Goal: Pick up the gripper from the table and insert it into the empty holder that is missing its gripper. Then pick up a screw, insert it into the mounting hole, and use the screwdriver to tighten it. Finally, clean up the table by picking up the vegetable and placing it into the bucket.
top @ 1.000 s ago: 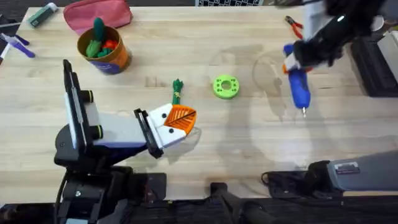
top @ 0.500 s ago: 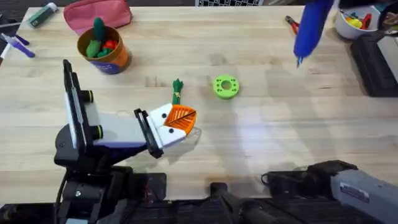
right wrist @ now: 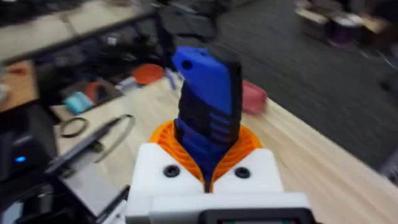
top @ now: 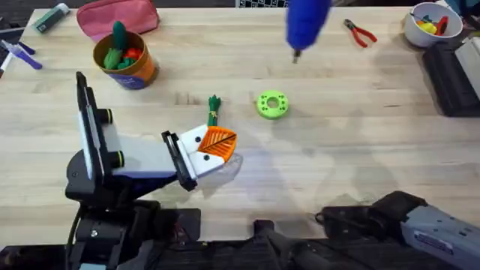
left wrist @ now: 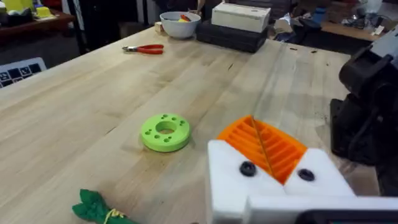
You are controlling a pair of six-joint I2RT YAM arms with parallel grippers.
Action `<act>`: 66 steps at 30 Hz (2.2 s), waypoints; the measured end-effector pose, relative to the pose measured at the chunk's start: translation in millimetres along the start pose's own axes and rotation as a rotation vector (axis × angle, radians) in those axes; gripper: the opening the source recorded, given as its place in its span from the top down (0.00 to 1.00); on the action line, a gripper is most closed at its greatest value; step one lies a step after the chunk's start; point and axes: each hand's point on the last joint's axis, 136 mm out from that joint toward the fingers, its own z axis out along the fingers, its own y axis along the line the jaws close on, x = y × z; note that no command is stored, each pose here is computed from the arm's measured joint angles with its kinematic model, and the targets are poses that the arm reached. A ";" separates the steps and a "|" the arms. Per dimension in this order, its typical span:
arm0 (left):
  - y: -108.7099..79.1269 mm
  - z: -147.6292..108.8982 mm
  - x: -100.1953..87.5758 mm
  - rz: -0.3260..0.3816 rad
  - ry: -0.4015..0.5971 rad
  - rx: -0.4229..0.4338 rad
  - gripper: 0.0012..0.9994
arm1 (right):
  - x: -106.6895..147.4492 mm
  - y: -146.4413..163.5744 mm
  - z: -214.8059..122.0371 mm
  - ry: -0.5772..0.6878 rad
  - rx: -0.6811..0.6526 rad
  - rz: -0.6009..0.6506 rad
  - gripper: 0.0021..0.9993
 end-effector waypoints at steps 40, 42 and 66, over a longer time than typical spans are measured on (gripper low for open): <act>-0.1 0.0 -0.1 0.000 0.000 0.000 0.98 | 69.2 150.4 60.1 -0.181 -0.809 -0.152 0.98; -0.1 0.0 -0.1 0.001 0.000 0.000 0.98 | 70.4 155.1 56.4 -0.181 -0.840 -0.164 0.98; -0.1 0.0 -0.1 0.000 0.000 0.000 0.98 | 102.9 154.3 81.1 -0.177 -0.906 -0.253 0.98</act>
